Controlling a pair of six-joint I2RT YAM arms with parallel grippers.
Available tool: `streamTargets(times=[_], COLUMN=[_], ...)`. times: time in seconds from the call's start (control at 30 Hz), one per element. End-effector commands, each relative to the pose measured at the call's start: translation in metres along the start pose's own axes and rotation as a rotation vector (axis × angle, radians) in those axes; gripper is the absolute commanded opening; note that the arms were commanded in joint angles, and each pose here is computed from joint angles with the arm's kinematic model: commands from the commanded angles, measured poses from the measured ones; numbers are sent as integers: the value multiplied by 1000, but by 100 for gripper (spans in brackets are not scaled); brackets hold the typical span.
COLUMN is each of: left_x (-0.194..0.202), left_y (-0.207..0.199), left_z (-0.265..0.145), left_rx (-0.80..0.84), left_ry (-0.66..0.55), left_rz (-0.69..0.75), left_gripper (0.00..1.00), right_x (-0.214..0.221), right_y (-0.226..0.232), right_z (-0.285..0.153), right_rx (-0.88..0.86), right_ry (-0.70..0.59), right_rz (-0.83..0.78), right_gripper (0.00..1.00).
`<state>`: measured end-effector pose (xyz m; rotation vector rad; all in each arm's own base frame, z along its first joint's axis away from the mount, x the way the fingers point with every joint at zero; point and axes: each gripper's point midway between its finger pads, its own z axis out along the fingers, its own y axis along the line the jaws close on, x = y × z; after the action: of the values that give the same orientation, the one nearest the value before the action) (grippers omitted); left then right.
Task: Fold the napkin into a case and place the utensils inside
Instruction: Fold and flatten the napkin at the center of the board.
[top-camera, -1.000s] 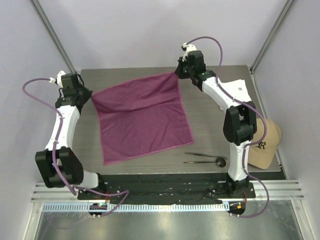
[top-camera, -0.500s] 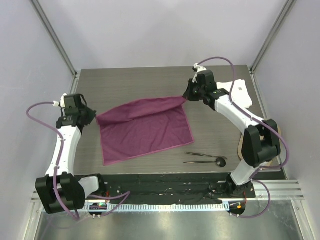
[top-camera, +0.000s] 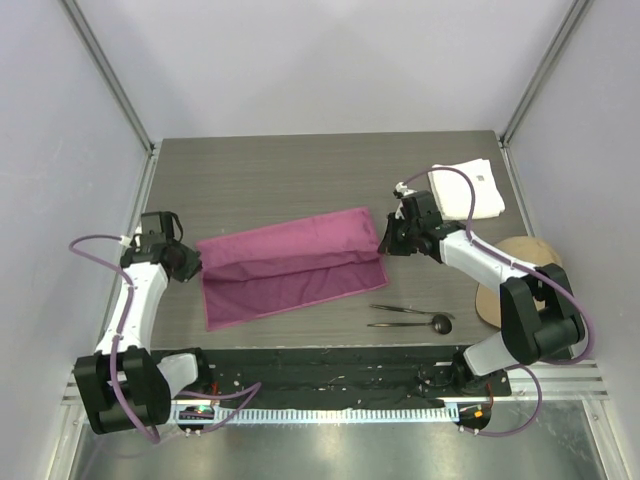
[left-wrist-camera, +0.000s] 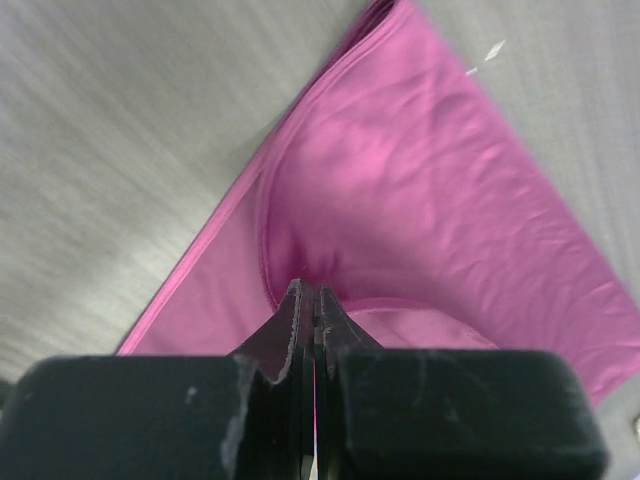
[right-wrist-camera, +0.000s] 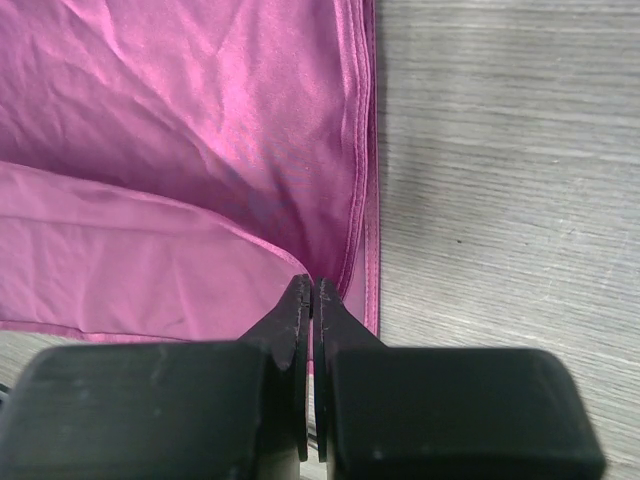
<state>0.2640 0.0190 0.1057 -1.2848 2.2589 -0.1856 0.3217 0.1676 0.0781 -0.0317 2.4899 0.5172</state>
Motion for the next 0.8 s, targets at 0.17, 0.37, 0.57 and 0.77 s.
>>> streamTargets(times=[0.17,0.37,0.57,0.77], left_x=[17,24,18,24], left_y=[31,47,53,60], left_z=[-6,-6,-14,-20], left_rx=[-114,-206,-225,-236], left_ry=[44,83,39,48], left_rz=[-15,-20,-18,-18], left_gripper=[0,0,0,0], right_x=[-16,-13,-14,-7], right_y=[2,-4,-5,-7], right_z=[-10,-9,-12,-12], right_rx=[0,26,31,36], right_ry=[-76,-63,-72,-54], right_rz=[-40,-46,-47,-48], right_gripper=[1,1,1,1])
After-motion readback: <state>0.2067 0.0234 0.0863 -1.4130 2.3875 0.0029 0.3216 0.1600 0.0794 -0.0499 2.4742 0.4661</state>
